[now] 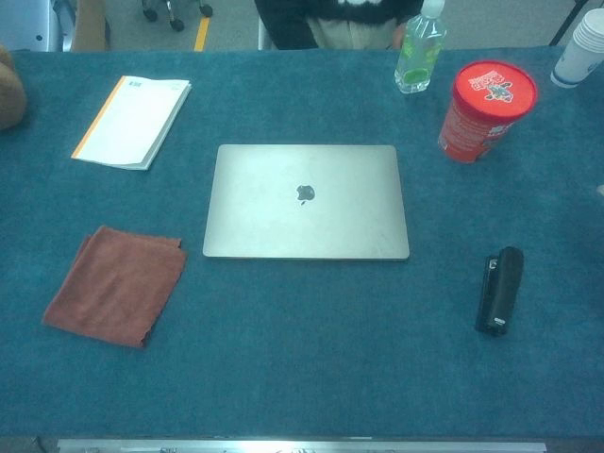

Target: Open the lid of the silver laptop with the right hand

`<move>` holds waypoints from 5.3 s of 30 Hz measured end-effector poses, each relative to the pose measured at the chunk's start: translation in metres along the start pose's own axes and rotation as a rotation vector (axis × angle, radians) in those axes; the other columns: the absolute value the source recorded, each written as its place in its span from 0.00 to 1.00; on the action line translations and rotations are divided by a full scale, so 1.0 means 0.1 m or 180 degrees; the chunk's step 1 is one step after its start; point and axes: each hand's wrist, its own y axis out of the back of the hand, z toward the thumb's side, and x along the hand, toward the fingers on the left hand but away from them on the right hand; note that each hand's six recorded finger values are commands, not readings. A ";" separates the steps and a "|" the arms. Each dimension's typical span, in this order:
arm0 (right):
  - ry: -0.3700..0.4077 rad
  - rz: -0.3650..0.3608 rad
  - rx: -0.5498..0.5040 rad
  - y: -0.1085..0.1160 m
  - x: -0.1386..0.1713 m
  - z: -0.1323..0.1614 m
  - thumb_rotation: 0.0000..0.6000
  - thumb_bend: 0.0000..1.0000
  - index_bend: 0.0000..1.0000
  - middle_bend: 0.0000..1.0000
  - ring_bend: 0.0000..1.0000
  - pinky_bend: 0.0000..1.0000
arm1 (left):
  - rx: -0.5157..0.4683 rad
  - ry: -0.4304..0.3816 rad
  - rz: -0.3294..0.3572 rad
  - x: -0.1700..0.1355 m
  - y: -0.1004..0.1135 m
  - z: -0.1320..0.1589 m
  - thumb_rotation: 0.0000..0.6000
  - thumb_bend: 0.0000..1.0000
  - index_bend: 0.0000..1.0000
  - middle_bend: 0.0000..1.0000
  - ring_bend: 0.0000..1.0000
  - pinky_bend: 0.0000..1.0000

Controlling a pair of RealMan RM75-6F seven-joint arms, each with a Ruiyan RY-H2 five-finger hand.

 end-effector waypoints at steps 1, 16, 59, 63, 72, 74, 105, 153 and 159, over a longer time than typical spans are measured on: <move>0.0004 0.0003 0.0003 0.00 0.00 0.00 1.00 0.19 0.05 0.14 0.00 0.06 | 0.0000 0.0001 0.0001 0.00 0.00 0.00 1.00 0.47 0.12 0.06 0.00 0.00; 0.0122 0.0043 -0.0050 0.00 0.00 0.09 1.00 0.19 0.05 0.14 0.00 0.06 | -0.0005 0.0038 0.0017 -0.08 0.05 -0.02 1.00 0.47 0.12 0.06 0.00 0.00; 0.1500 0.1201 0.0289 -1.45 -0.49 2.24 1.00 0.05 0.05 0.14 0.00 0.06 | -0.0024 0.0077 -0.0044 -0.11 0.05 -0.12 1.00 0.47 0.12 0.06 0.00 0.00; 0.1490 0.1200 0.0388 -1.59 -0.53 2.32 1.00 0.05 0.05 0.14 0.00 0.06 | -0.0035 0.0076 -0.0037 -0.11 0.06 -0.14 1.00 0.47 0.12 0.06 0.00 0.00; 0.1377 0.1209 0.0535 -1.81 -0.65 2.33 1.00 0.05 0.05 0.14 0.00 0.06 | -0.0050 0.0092 -0.0042 -0.12 0.05 -0.17 1.00 0.47 0.12 0.06 0.00 0.00; 0.1345 0.1214 0.0572 -1.86 -0.68 2.31 1.00 0.05 0.05 0.14 0.00 0.06 | -0.0053 0.0096 -0.0041 -0.12 0.05 -0.18 1.00 0.47 0.12 0.06 0.00 0.00; 0.1247 0.1175 0.0748 -2.19 -0.90 2.45 1.00 0.19 0.05 0.14 0.00 0.06 | -0.0062 0.0147 -0.0068 -0.07 0.01 -0.25 1.00 0.47 0.12 0.06 0.00 0.00; 0.1326 0.0629 0.1083 -1.48 -1.23 2.75 1.00 0.40 0.05 0.14 0.00 0.06 | 0.0007 -0.1037 -0.1390 0.44 -0.71 0.36 0.84 0.47 0.17 0.08 0.02 0.00; 0.1304 0.0581 0.1116 -1.42 -1.26 2.78 1.00 0.40 0.05 0.14 0.00 0.06 | 0.0024 -0.1383 -0.1639 0.53 -0.85 0.61 0.62 0.47 0.13 0.05 0.01 0.00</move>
